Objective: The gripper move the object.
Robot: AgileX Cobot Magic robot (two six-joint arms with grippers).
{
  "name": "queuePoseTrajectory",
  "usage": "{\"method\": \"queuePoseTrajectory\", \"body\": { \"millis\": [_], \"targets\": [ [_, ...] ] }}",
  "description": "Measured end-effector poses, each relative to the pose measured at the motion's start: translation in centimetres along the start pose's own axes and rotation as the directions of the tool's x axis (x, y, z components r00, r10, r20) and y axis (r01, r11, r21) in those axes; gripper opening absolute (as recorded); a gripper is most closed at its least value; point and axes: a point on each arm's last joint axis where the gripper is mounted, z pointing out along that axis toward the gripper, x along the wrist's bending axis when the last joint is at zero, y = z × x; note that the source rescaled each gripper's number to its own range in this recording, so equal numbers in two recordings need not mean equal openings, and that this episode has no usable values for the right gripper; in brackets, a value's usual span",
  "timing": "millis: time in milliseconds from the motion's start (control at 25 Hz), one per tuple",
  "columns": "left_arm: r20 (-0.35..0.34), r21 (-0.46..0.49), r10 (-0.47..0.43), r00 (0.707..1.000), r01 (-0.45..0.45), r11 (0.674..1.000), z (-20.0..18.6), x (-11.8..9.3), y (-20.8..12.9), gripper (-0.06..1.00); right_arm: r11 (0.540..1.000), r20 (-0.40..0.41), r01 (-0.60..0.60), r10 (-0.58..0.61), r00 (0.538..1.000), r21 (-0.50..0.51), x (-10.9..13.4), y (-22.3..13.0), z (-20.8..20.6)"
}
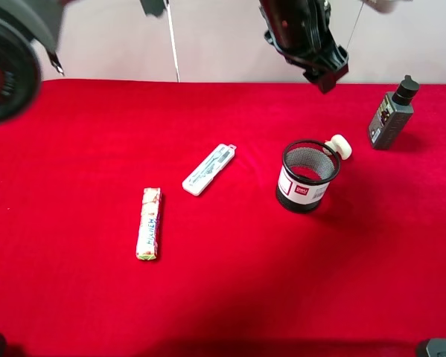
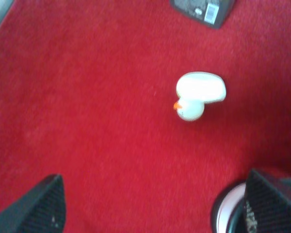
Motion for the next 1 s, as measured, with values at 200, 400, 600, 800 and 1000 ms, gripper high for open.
{"method": "queuePoseTrajectory", "body": {
  "millis": [200,400,600,800,1000],
  "targets": [
    [-0.007,0.046,-0.014,1.0,0.014,0.999,-3.2,-0.1,0.0,0.52,1.0,0.0,0.0,0.0,1.0,0.0,0.0,0.0,0.0],
    [-0.006,0.095,-0.05,0.999,0.05,0.994,-6.4,-0.3,-0.3,0.52,1.0,0.0,0.0,0.0,1.0,0.0,0.0,0.0,0.0],
    [-0.042,0.087,-0.069,0.997,0.072,0.994,-9.3,-0.2,-0.3,0.53,1.0,0.0,0.0,0.0,1.0,-0.001,0.0,0.0,0.0],
    [-0.055,0.047,-0.072,0.996,0.074,0.996,-12.2,-0.4,-0.3,0.65,1.0,0.0,0.0,0.0,1.0,-0.001,0.0,0.0,0.0],
    [-0.082,0.057,-0.079,0.993,0.084,0.995,-14.6,-0.6,-1.5,0.69,1.0,0.0,0.0,0.0,1.0,-0.001,0.0,0.0,0.0]
  ]
}}
